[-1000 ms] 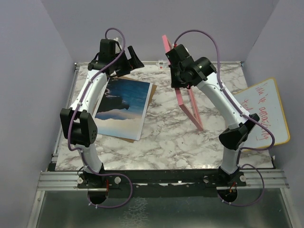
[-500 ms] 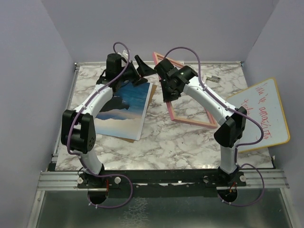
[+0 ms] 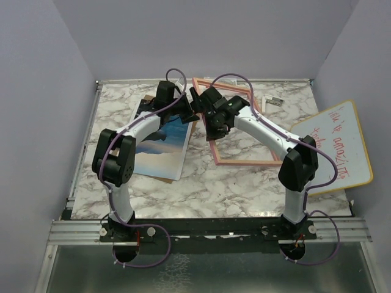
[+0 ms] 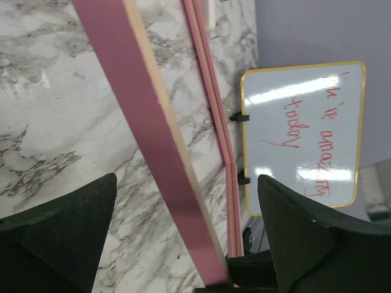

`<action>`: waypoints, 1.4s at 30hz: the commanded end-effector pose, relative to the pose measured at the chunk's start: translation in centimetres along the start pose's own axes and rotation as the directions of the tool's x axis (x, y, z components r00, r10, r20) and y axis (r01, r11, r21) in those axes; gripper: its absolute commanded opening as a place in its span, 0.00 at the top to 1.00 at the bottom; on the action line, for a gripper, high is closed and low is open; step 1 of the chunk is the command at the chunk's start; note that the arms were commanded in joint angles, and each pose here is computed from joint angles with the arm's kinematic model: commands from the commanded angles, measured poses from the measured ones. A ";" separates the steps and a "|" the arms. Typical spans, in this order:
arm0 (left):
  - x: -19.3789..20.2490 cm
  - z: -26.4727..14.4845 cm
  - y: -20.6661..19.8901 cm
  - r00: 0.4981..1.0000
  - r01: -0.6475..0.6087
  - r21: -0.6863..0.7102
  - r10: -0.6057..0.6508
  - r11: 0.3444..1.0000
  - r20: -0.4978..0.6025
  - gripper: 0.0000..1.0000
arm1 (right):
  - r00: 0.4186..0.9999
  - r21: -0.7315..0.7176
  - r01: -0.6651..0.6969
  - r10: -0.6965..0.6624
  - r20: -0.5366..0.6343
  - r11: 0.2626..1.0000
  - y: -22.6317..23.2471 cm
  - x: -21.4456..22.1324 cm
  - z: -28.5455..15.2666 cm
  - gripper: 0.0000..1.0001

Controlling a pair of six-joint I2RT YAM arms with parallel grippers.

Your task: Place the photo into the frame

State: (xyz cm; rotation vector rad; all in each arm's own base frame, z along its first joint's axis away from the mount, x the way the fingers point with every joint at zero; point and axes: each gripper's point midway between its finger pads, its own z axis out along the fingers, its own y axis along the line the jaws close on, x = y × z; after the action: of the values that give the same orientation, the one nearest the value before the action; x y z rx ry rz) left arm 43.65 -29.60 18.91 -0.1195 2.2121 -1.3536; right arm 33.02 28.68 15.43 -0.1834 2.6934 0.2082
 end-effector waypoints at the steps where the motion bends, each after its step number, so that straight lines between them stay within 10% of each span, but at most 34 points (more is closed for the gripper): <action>1: 0.7 1.2 2.1 0.999 -0.053 -0.072 0.052 0.996 -0.013 0.07 | 0.996 -0.137 -0.049 0.058 0.066 0.989 2.5 -1.2 -2.0 0.99; 7: 1.5 1.9 2.8 0.998 -0.047 -0.079 0.045 0.996 -0.036 0.42 | 0.997 -0.175 -0.056 0.065 0.045 0.983 2.9 -0.4 -1.7 0.98; 19: 2.2 3.0 3.2 0.994 -0.079 0.001 0.079 0.997 -0.069 0.98 | 0.990 -0.179 -0.060 0.081 0.112 0.982 1.3 0.7 -2.7 0.51; 42: 6.5 3.9 10.4 0.941 -0.173 -0.152 0.118 0.973 -0.316 1.00 | 0.958 0.002 -0.288 0.288 0.012 0.958 -10.8 3.8 3.5 0.48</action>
State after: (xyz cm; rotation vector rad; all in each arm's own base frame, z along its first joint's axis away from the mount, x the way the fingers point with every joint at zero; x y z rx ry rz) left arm 41.07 -29.61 6.94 0.0960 2.5590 -1.2278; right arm 33.10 17.86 12.12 0.2411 2.6294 0.2816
